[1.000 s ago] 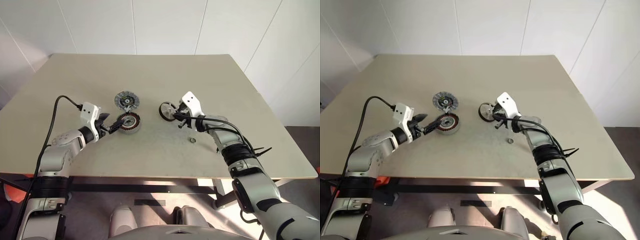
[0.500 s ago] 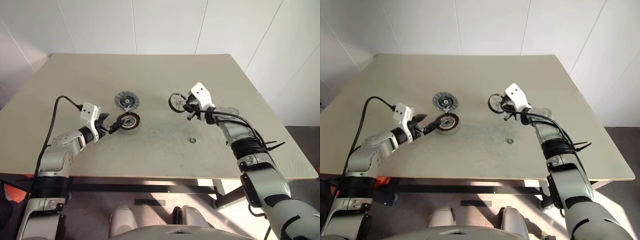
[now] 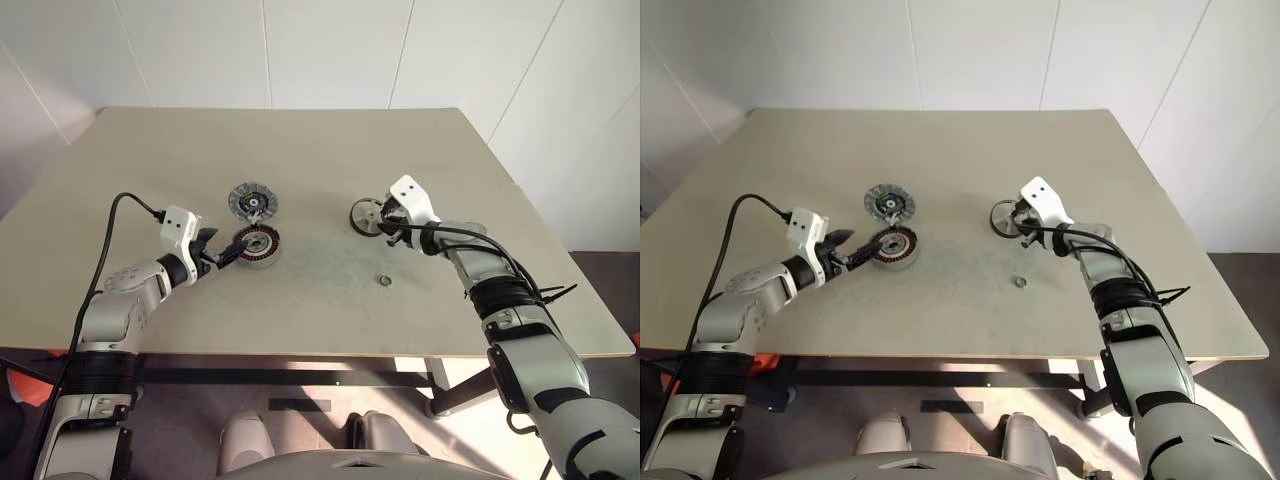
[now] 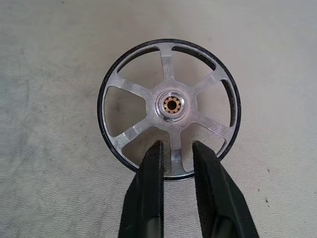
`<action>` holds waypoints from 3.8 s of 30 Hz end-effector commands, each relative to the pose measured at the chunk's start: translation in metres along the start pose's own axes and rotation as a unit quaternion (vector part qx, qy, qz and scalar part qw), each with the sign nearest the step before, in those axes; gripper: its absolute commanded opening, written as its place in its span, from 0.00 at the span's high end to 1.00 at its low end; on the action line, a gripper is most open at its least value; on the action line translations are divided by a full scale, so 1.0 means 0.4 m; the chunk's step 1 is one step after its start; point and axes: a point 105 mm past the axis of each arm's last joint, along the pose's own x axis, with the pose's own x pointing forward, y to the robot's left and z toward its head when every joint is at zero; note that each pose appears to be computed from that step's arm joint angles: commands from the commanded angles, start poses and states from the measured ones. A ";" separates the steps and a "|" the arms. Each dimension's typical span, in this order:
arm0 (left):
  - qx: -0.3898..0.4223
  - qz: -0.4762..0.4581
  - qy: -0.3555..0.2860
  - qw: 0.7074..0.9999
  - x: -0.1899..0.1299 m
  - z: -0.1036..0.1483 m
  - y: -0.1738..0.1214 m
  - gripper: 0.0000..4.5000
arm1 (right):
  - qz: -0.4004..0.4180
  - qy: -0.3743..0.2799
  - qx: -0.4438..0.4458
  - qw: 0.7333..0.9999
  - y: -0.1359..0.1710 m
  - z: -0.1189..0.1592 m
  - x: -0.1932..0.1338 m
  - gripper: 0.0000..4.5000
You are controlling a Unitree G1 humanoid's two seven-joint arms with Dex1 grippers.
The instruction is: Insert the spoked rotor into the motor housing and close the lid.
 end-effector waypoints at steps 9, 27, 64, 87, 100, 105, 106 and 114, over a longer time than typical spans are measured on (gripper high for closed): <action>0.013 0.004 -0.019 1.000 -0.003 0.033 0.007 0.00 | 0.127 -0.202 0.003 0.971 0.073 0.227 -0.074 0.48; 0.011 0.004 -0.023 1.000 -0.018 0.047 0.022 0.00 | 0.310 -0.135 -0.278 0.899 0.331 0.251 0.005 0.48; 0.006 0.035 -0.021 0.999 -0.066 0.040 0.031 0.00 | 0.368 -0.094 -0.280 0.882 0.469 0.233 0.135 0.48; 0.011 0.041 -0.026 0.999 -0.066 0.053 0.039 0.00 | 0.320 -0.063 -0.360 0.874 0.442 0.182 0.153 0.76; 0.011 0.047 -0.026 0.998 -0.070 0.054 0.046 0.00 | 0.348 -0.050 -0.382 0.855 0.454 0.150 0.141 0.76; 0.009 0.048 -0.024 0.999 -0.069 0.050 0.046 0.00 | 0.358 -0.049 -0.387 0.848 0.453 0.147 0.133 0.84; 0.009 0.048 -0.024 0.999 -0.069 0.050 0.046 0.00 | 0.356 -0.050 -0.385 0.850 0.451 0.151 0.134 0.89; 0.008 0.049 -0.025 0.998 -0.065 0.054 0.048 0.00 | 0.329 -0.047 -0.383 0.862 0.437 0.159 0.146 0.99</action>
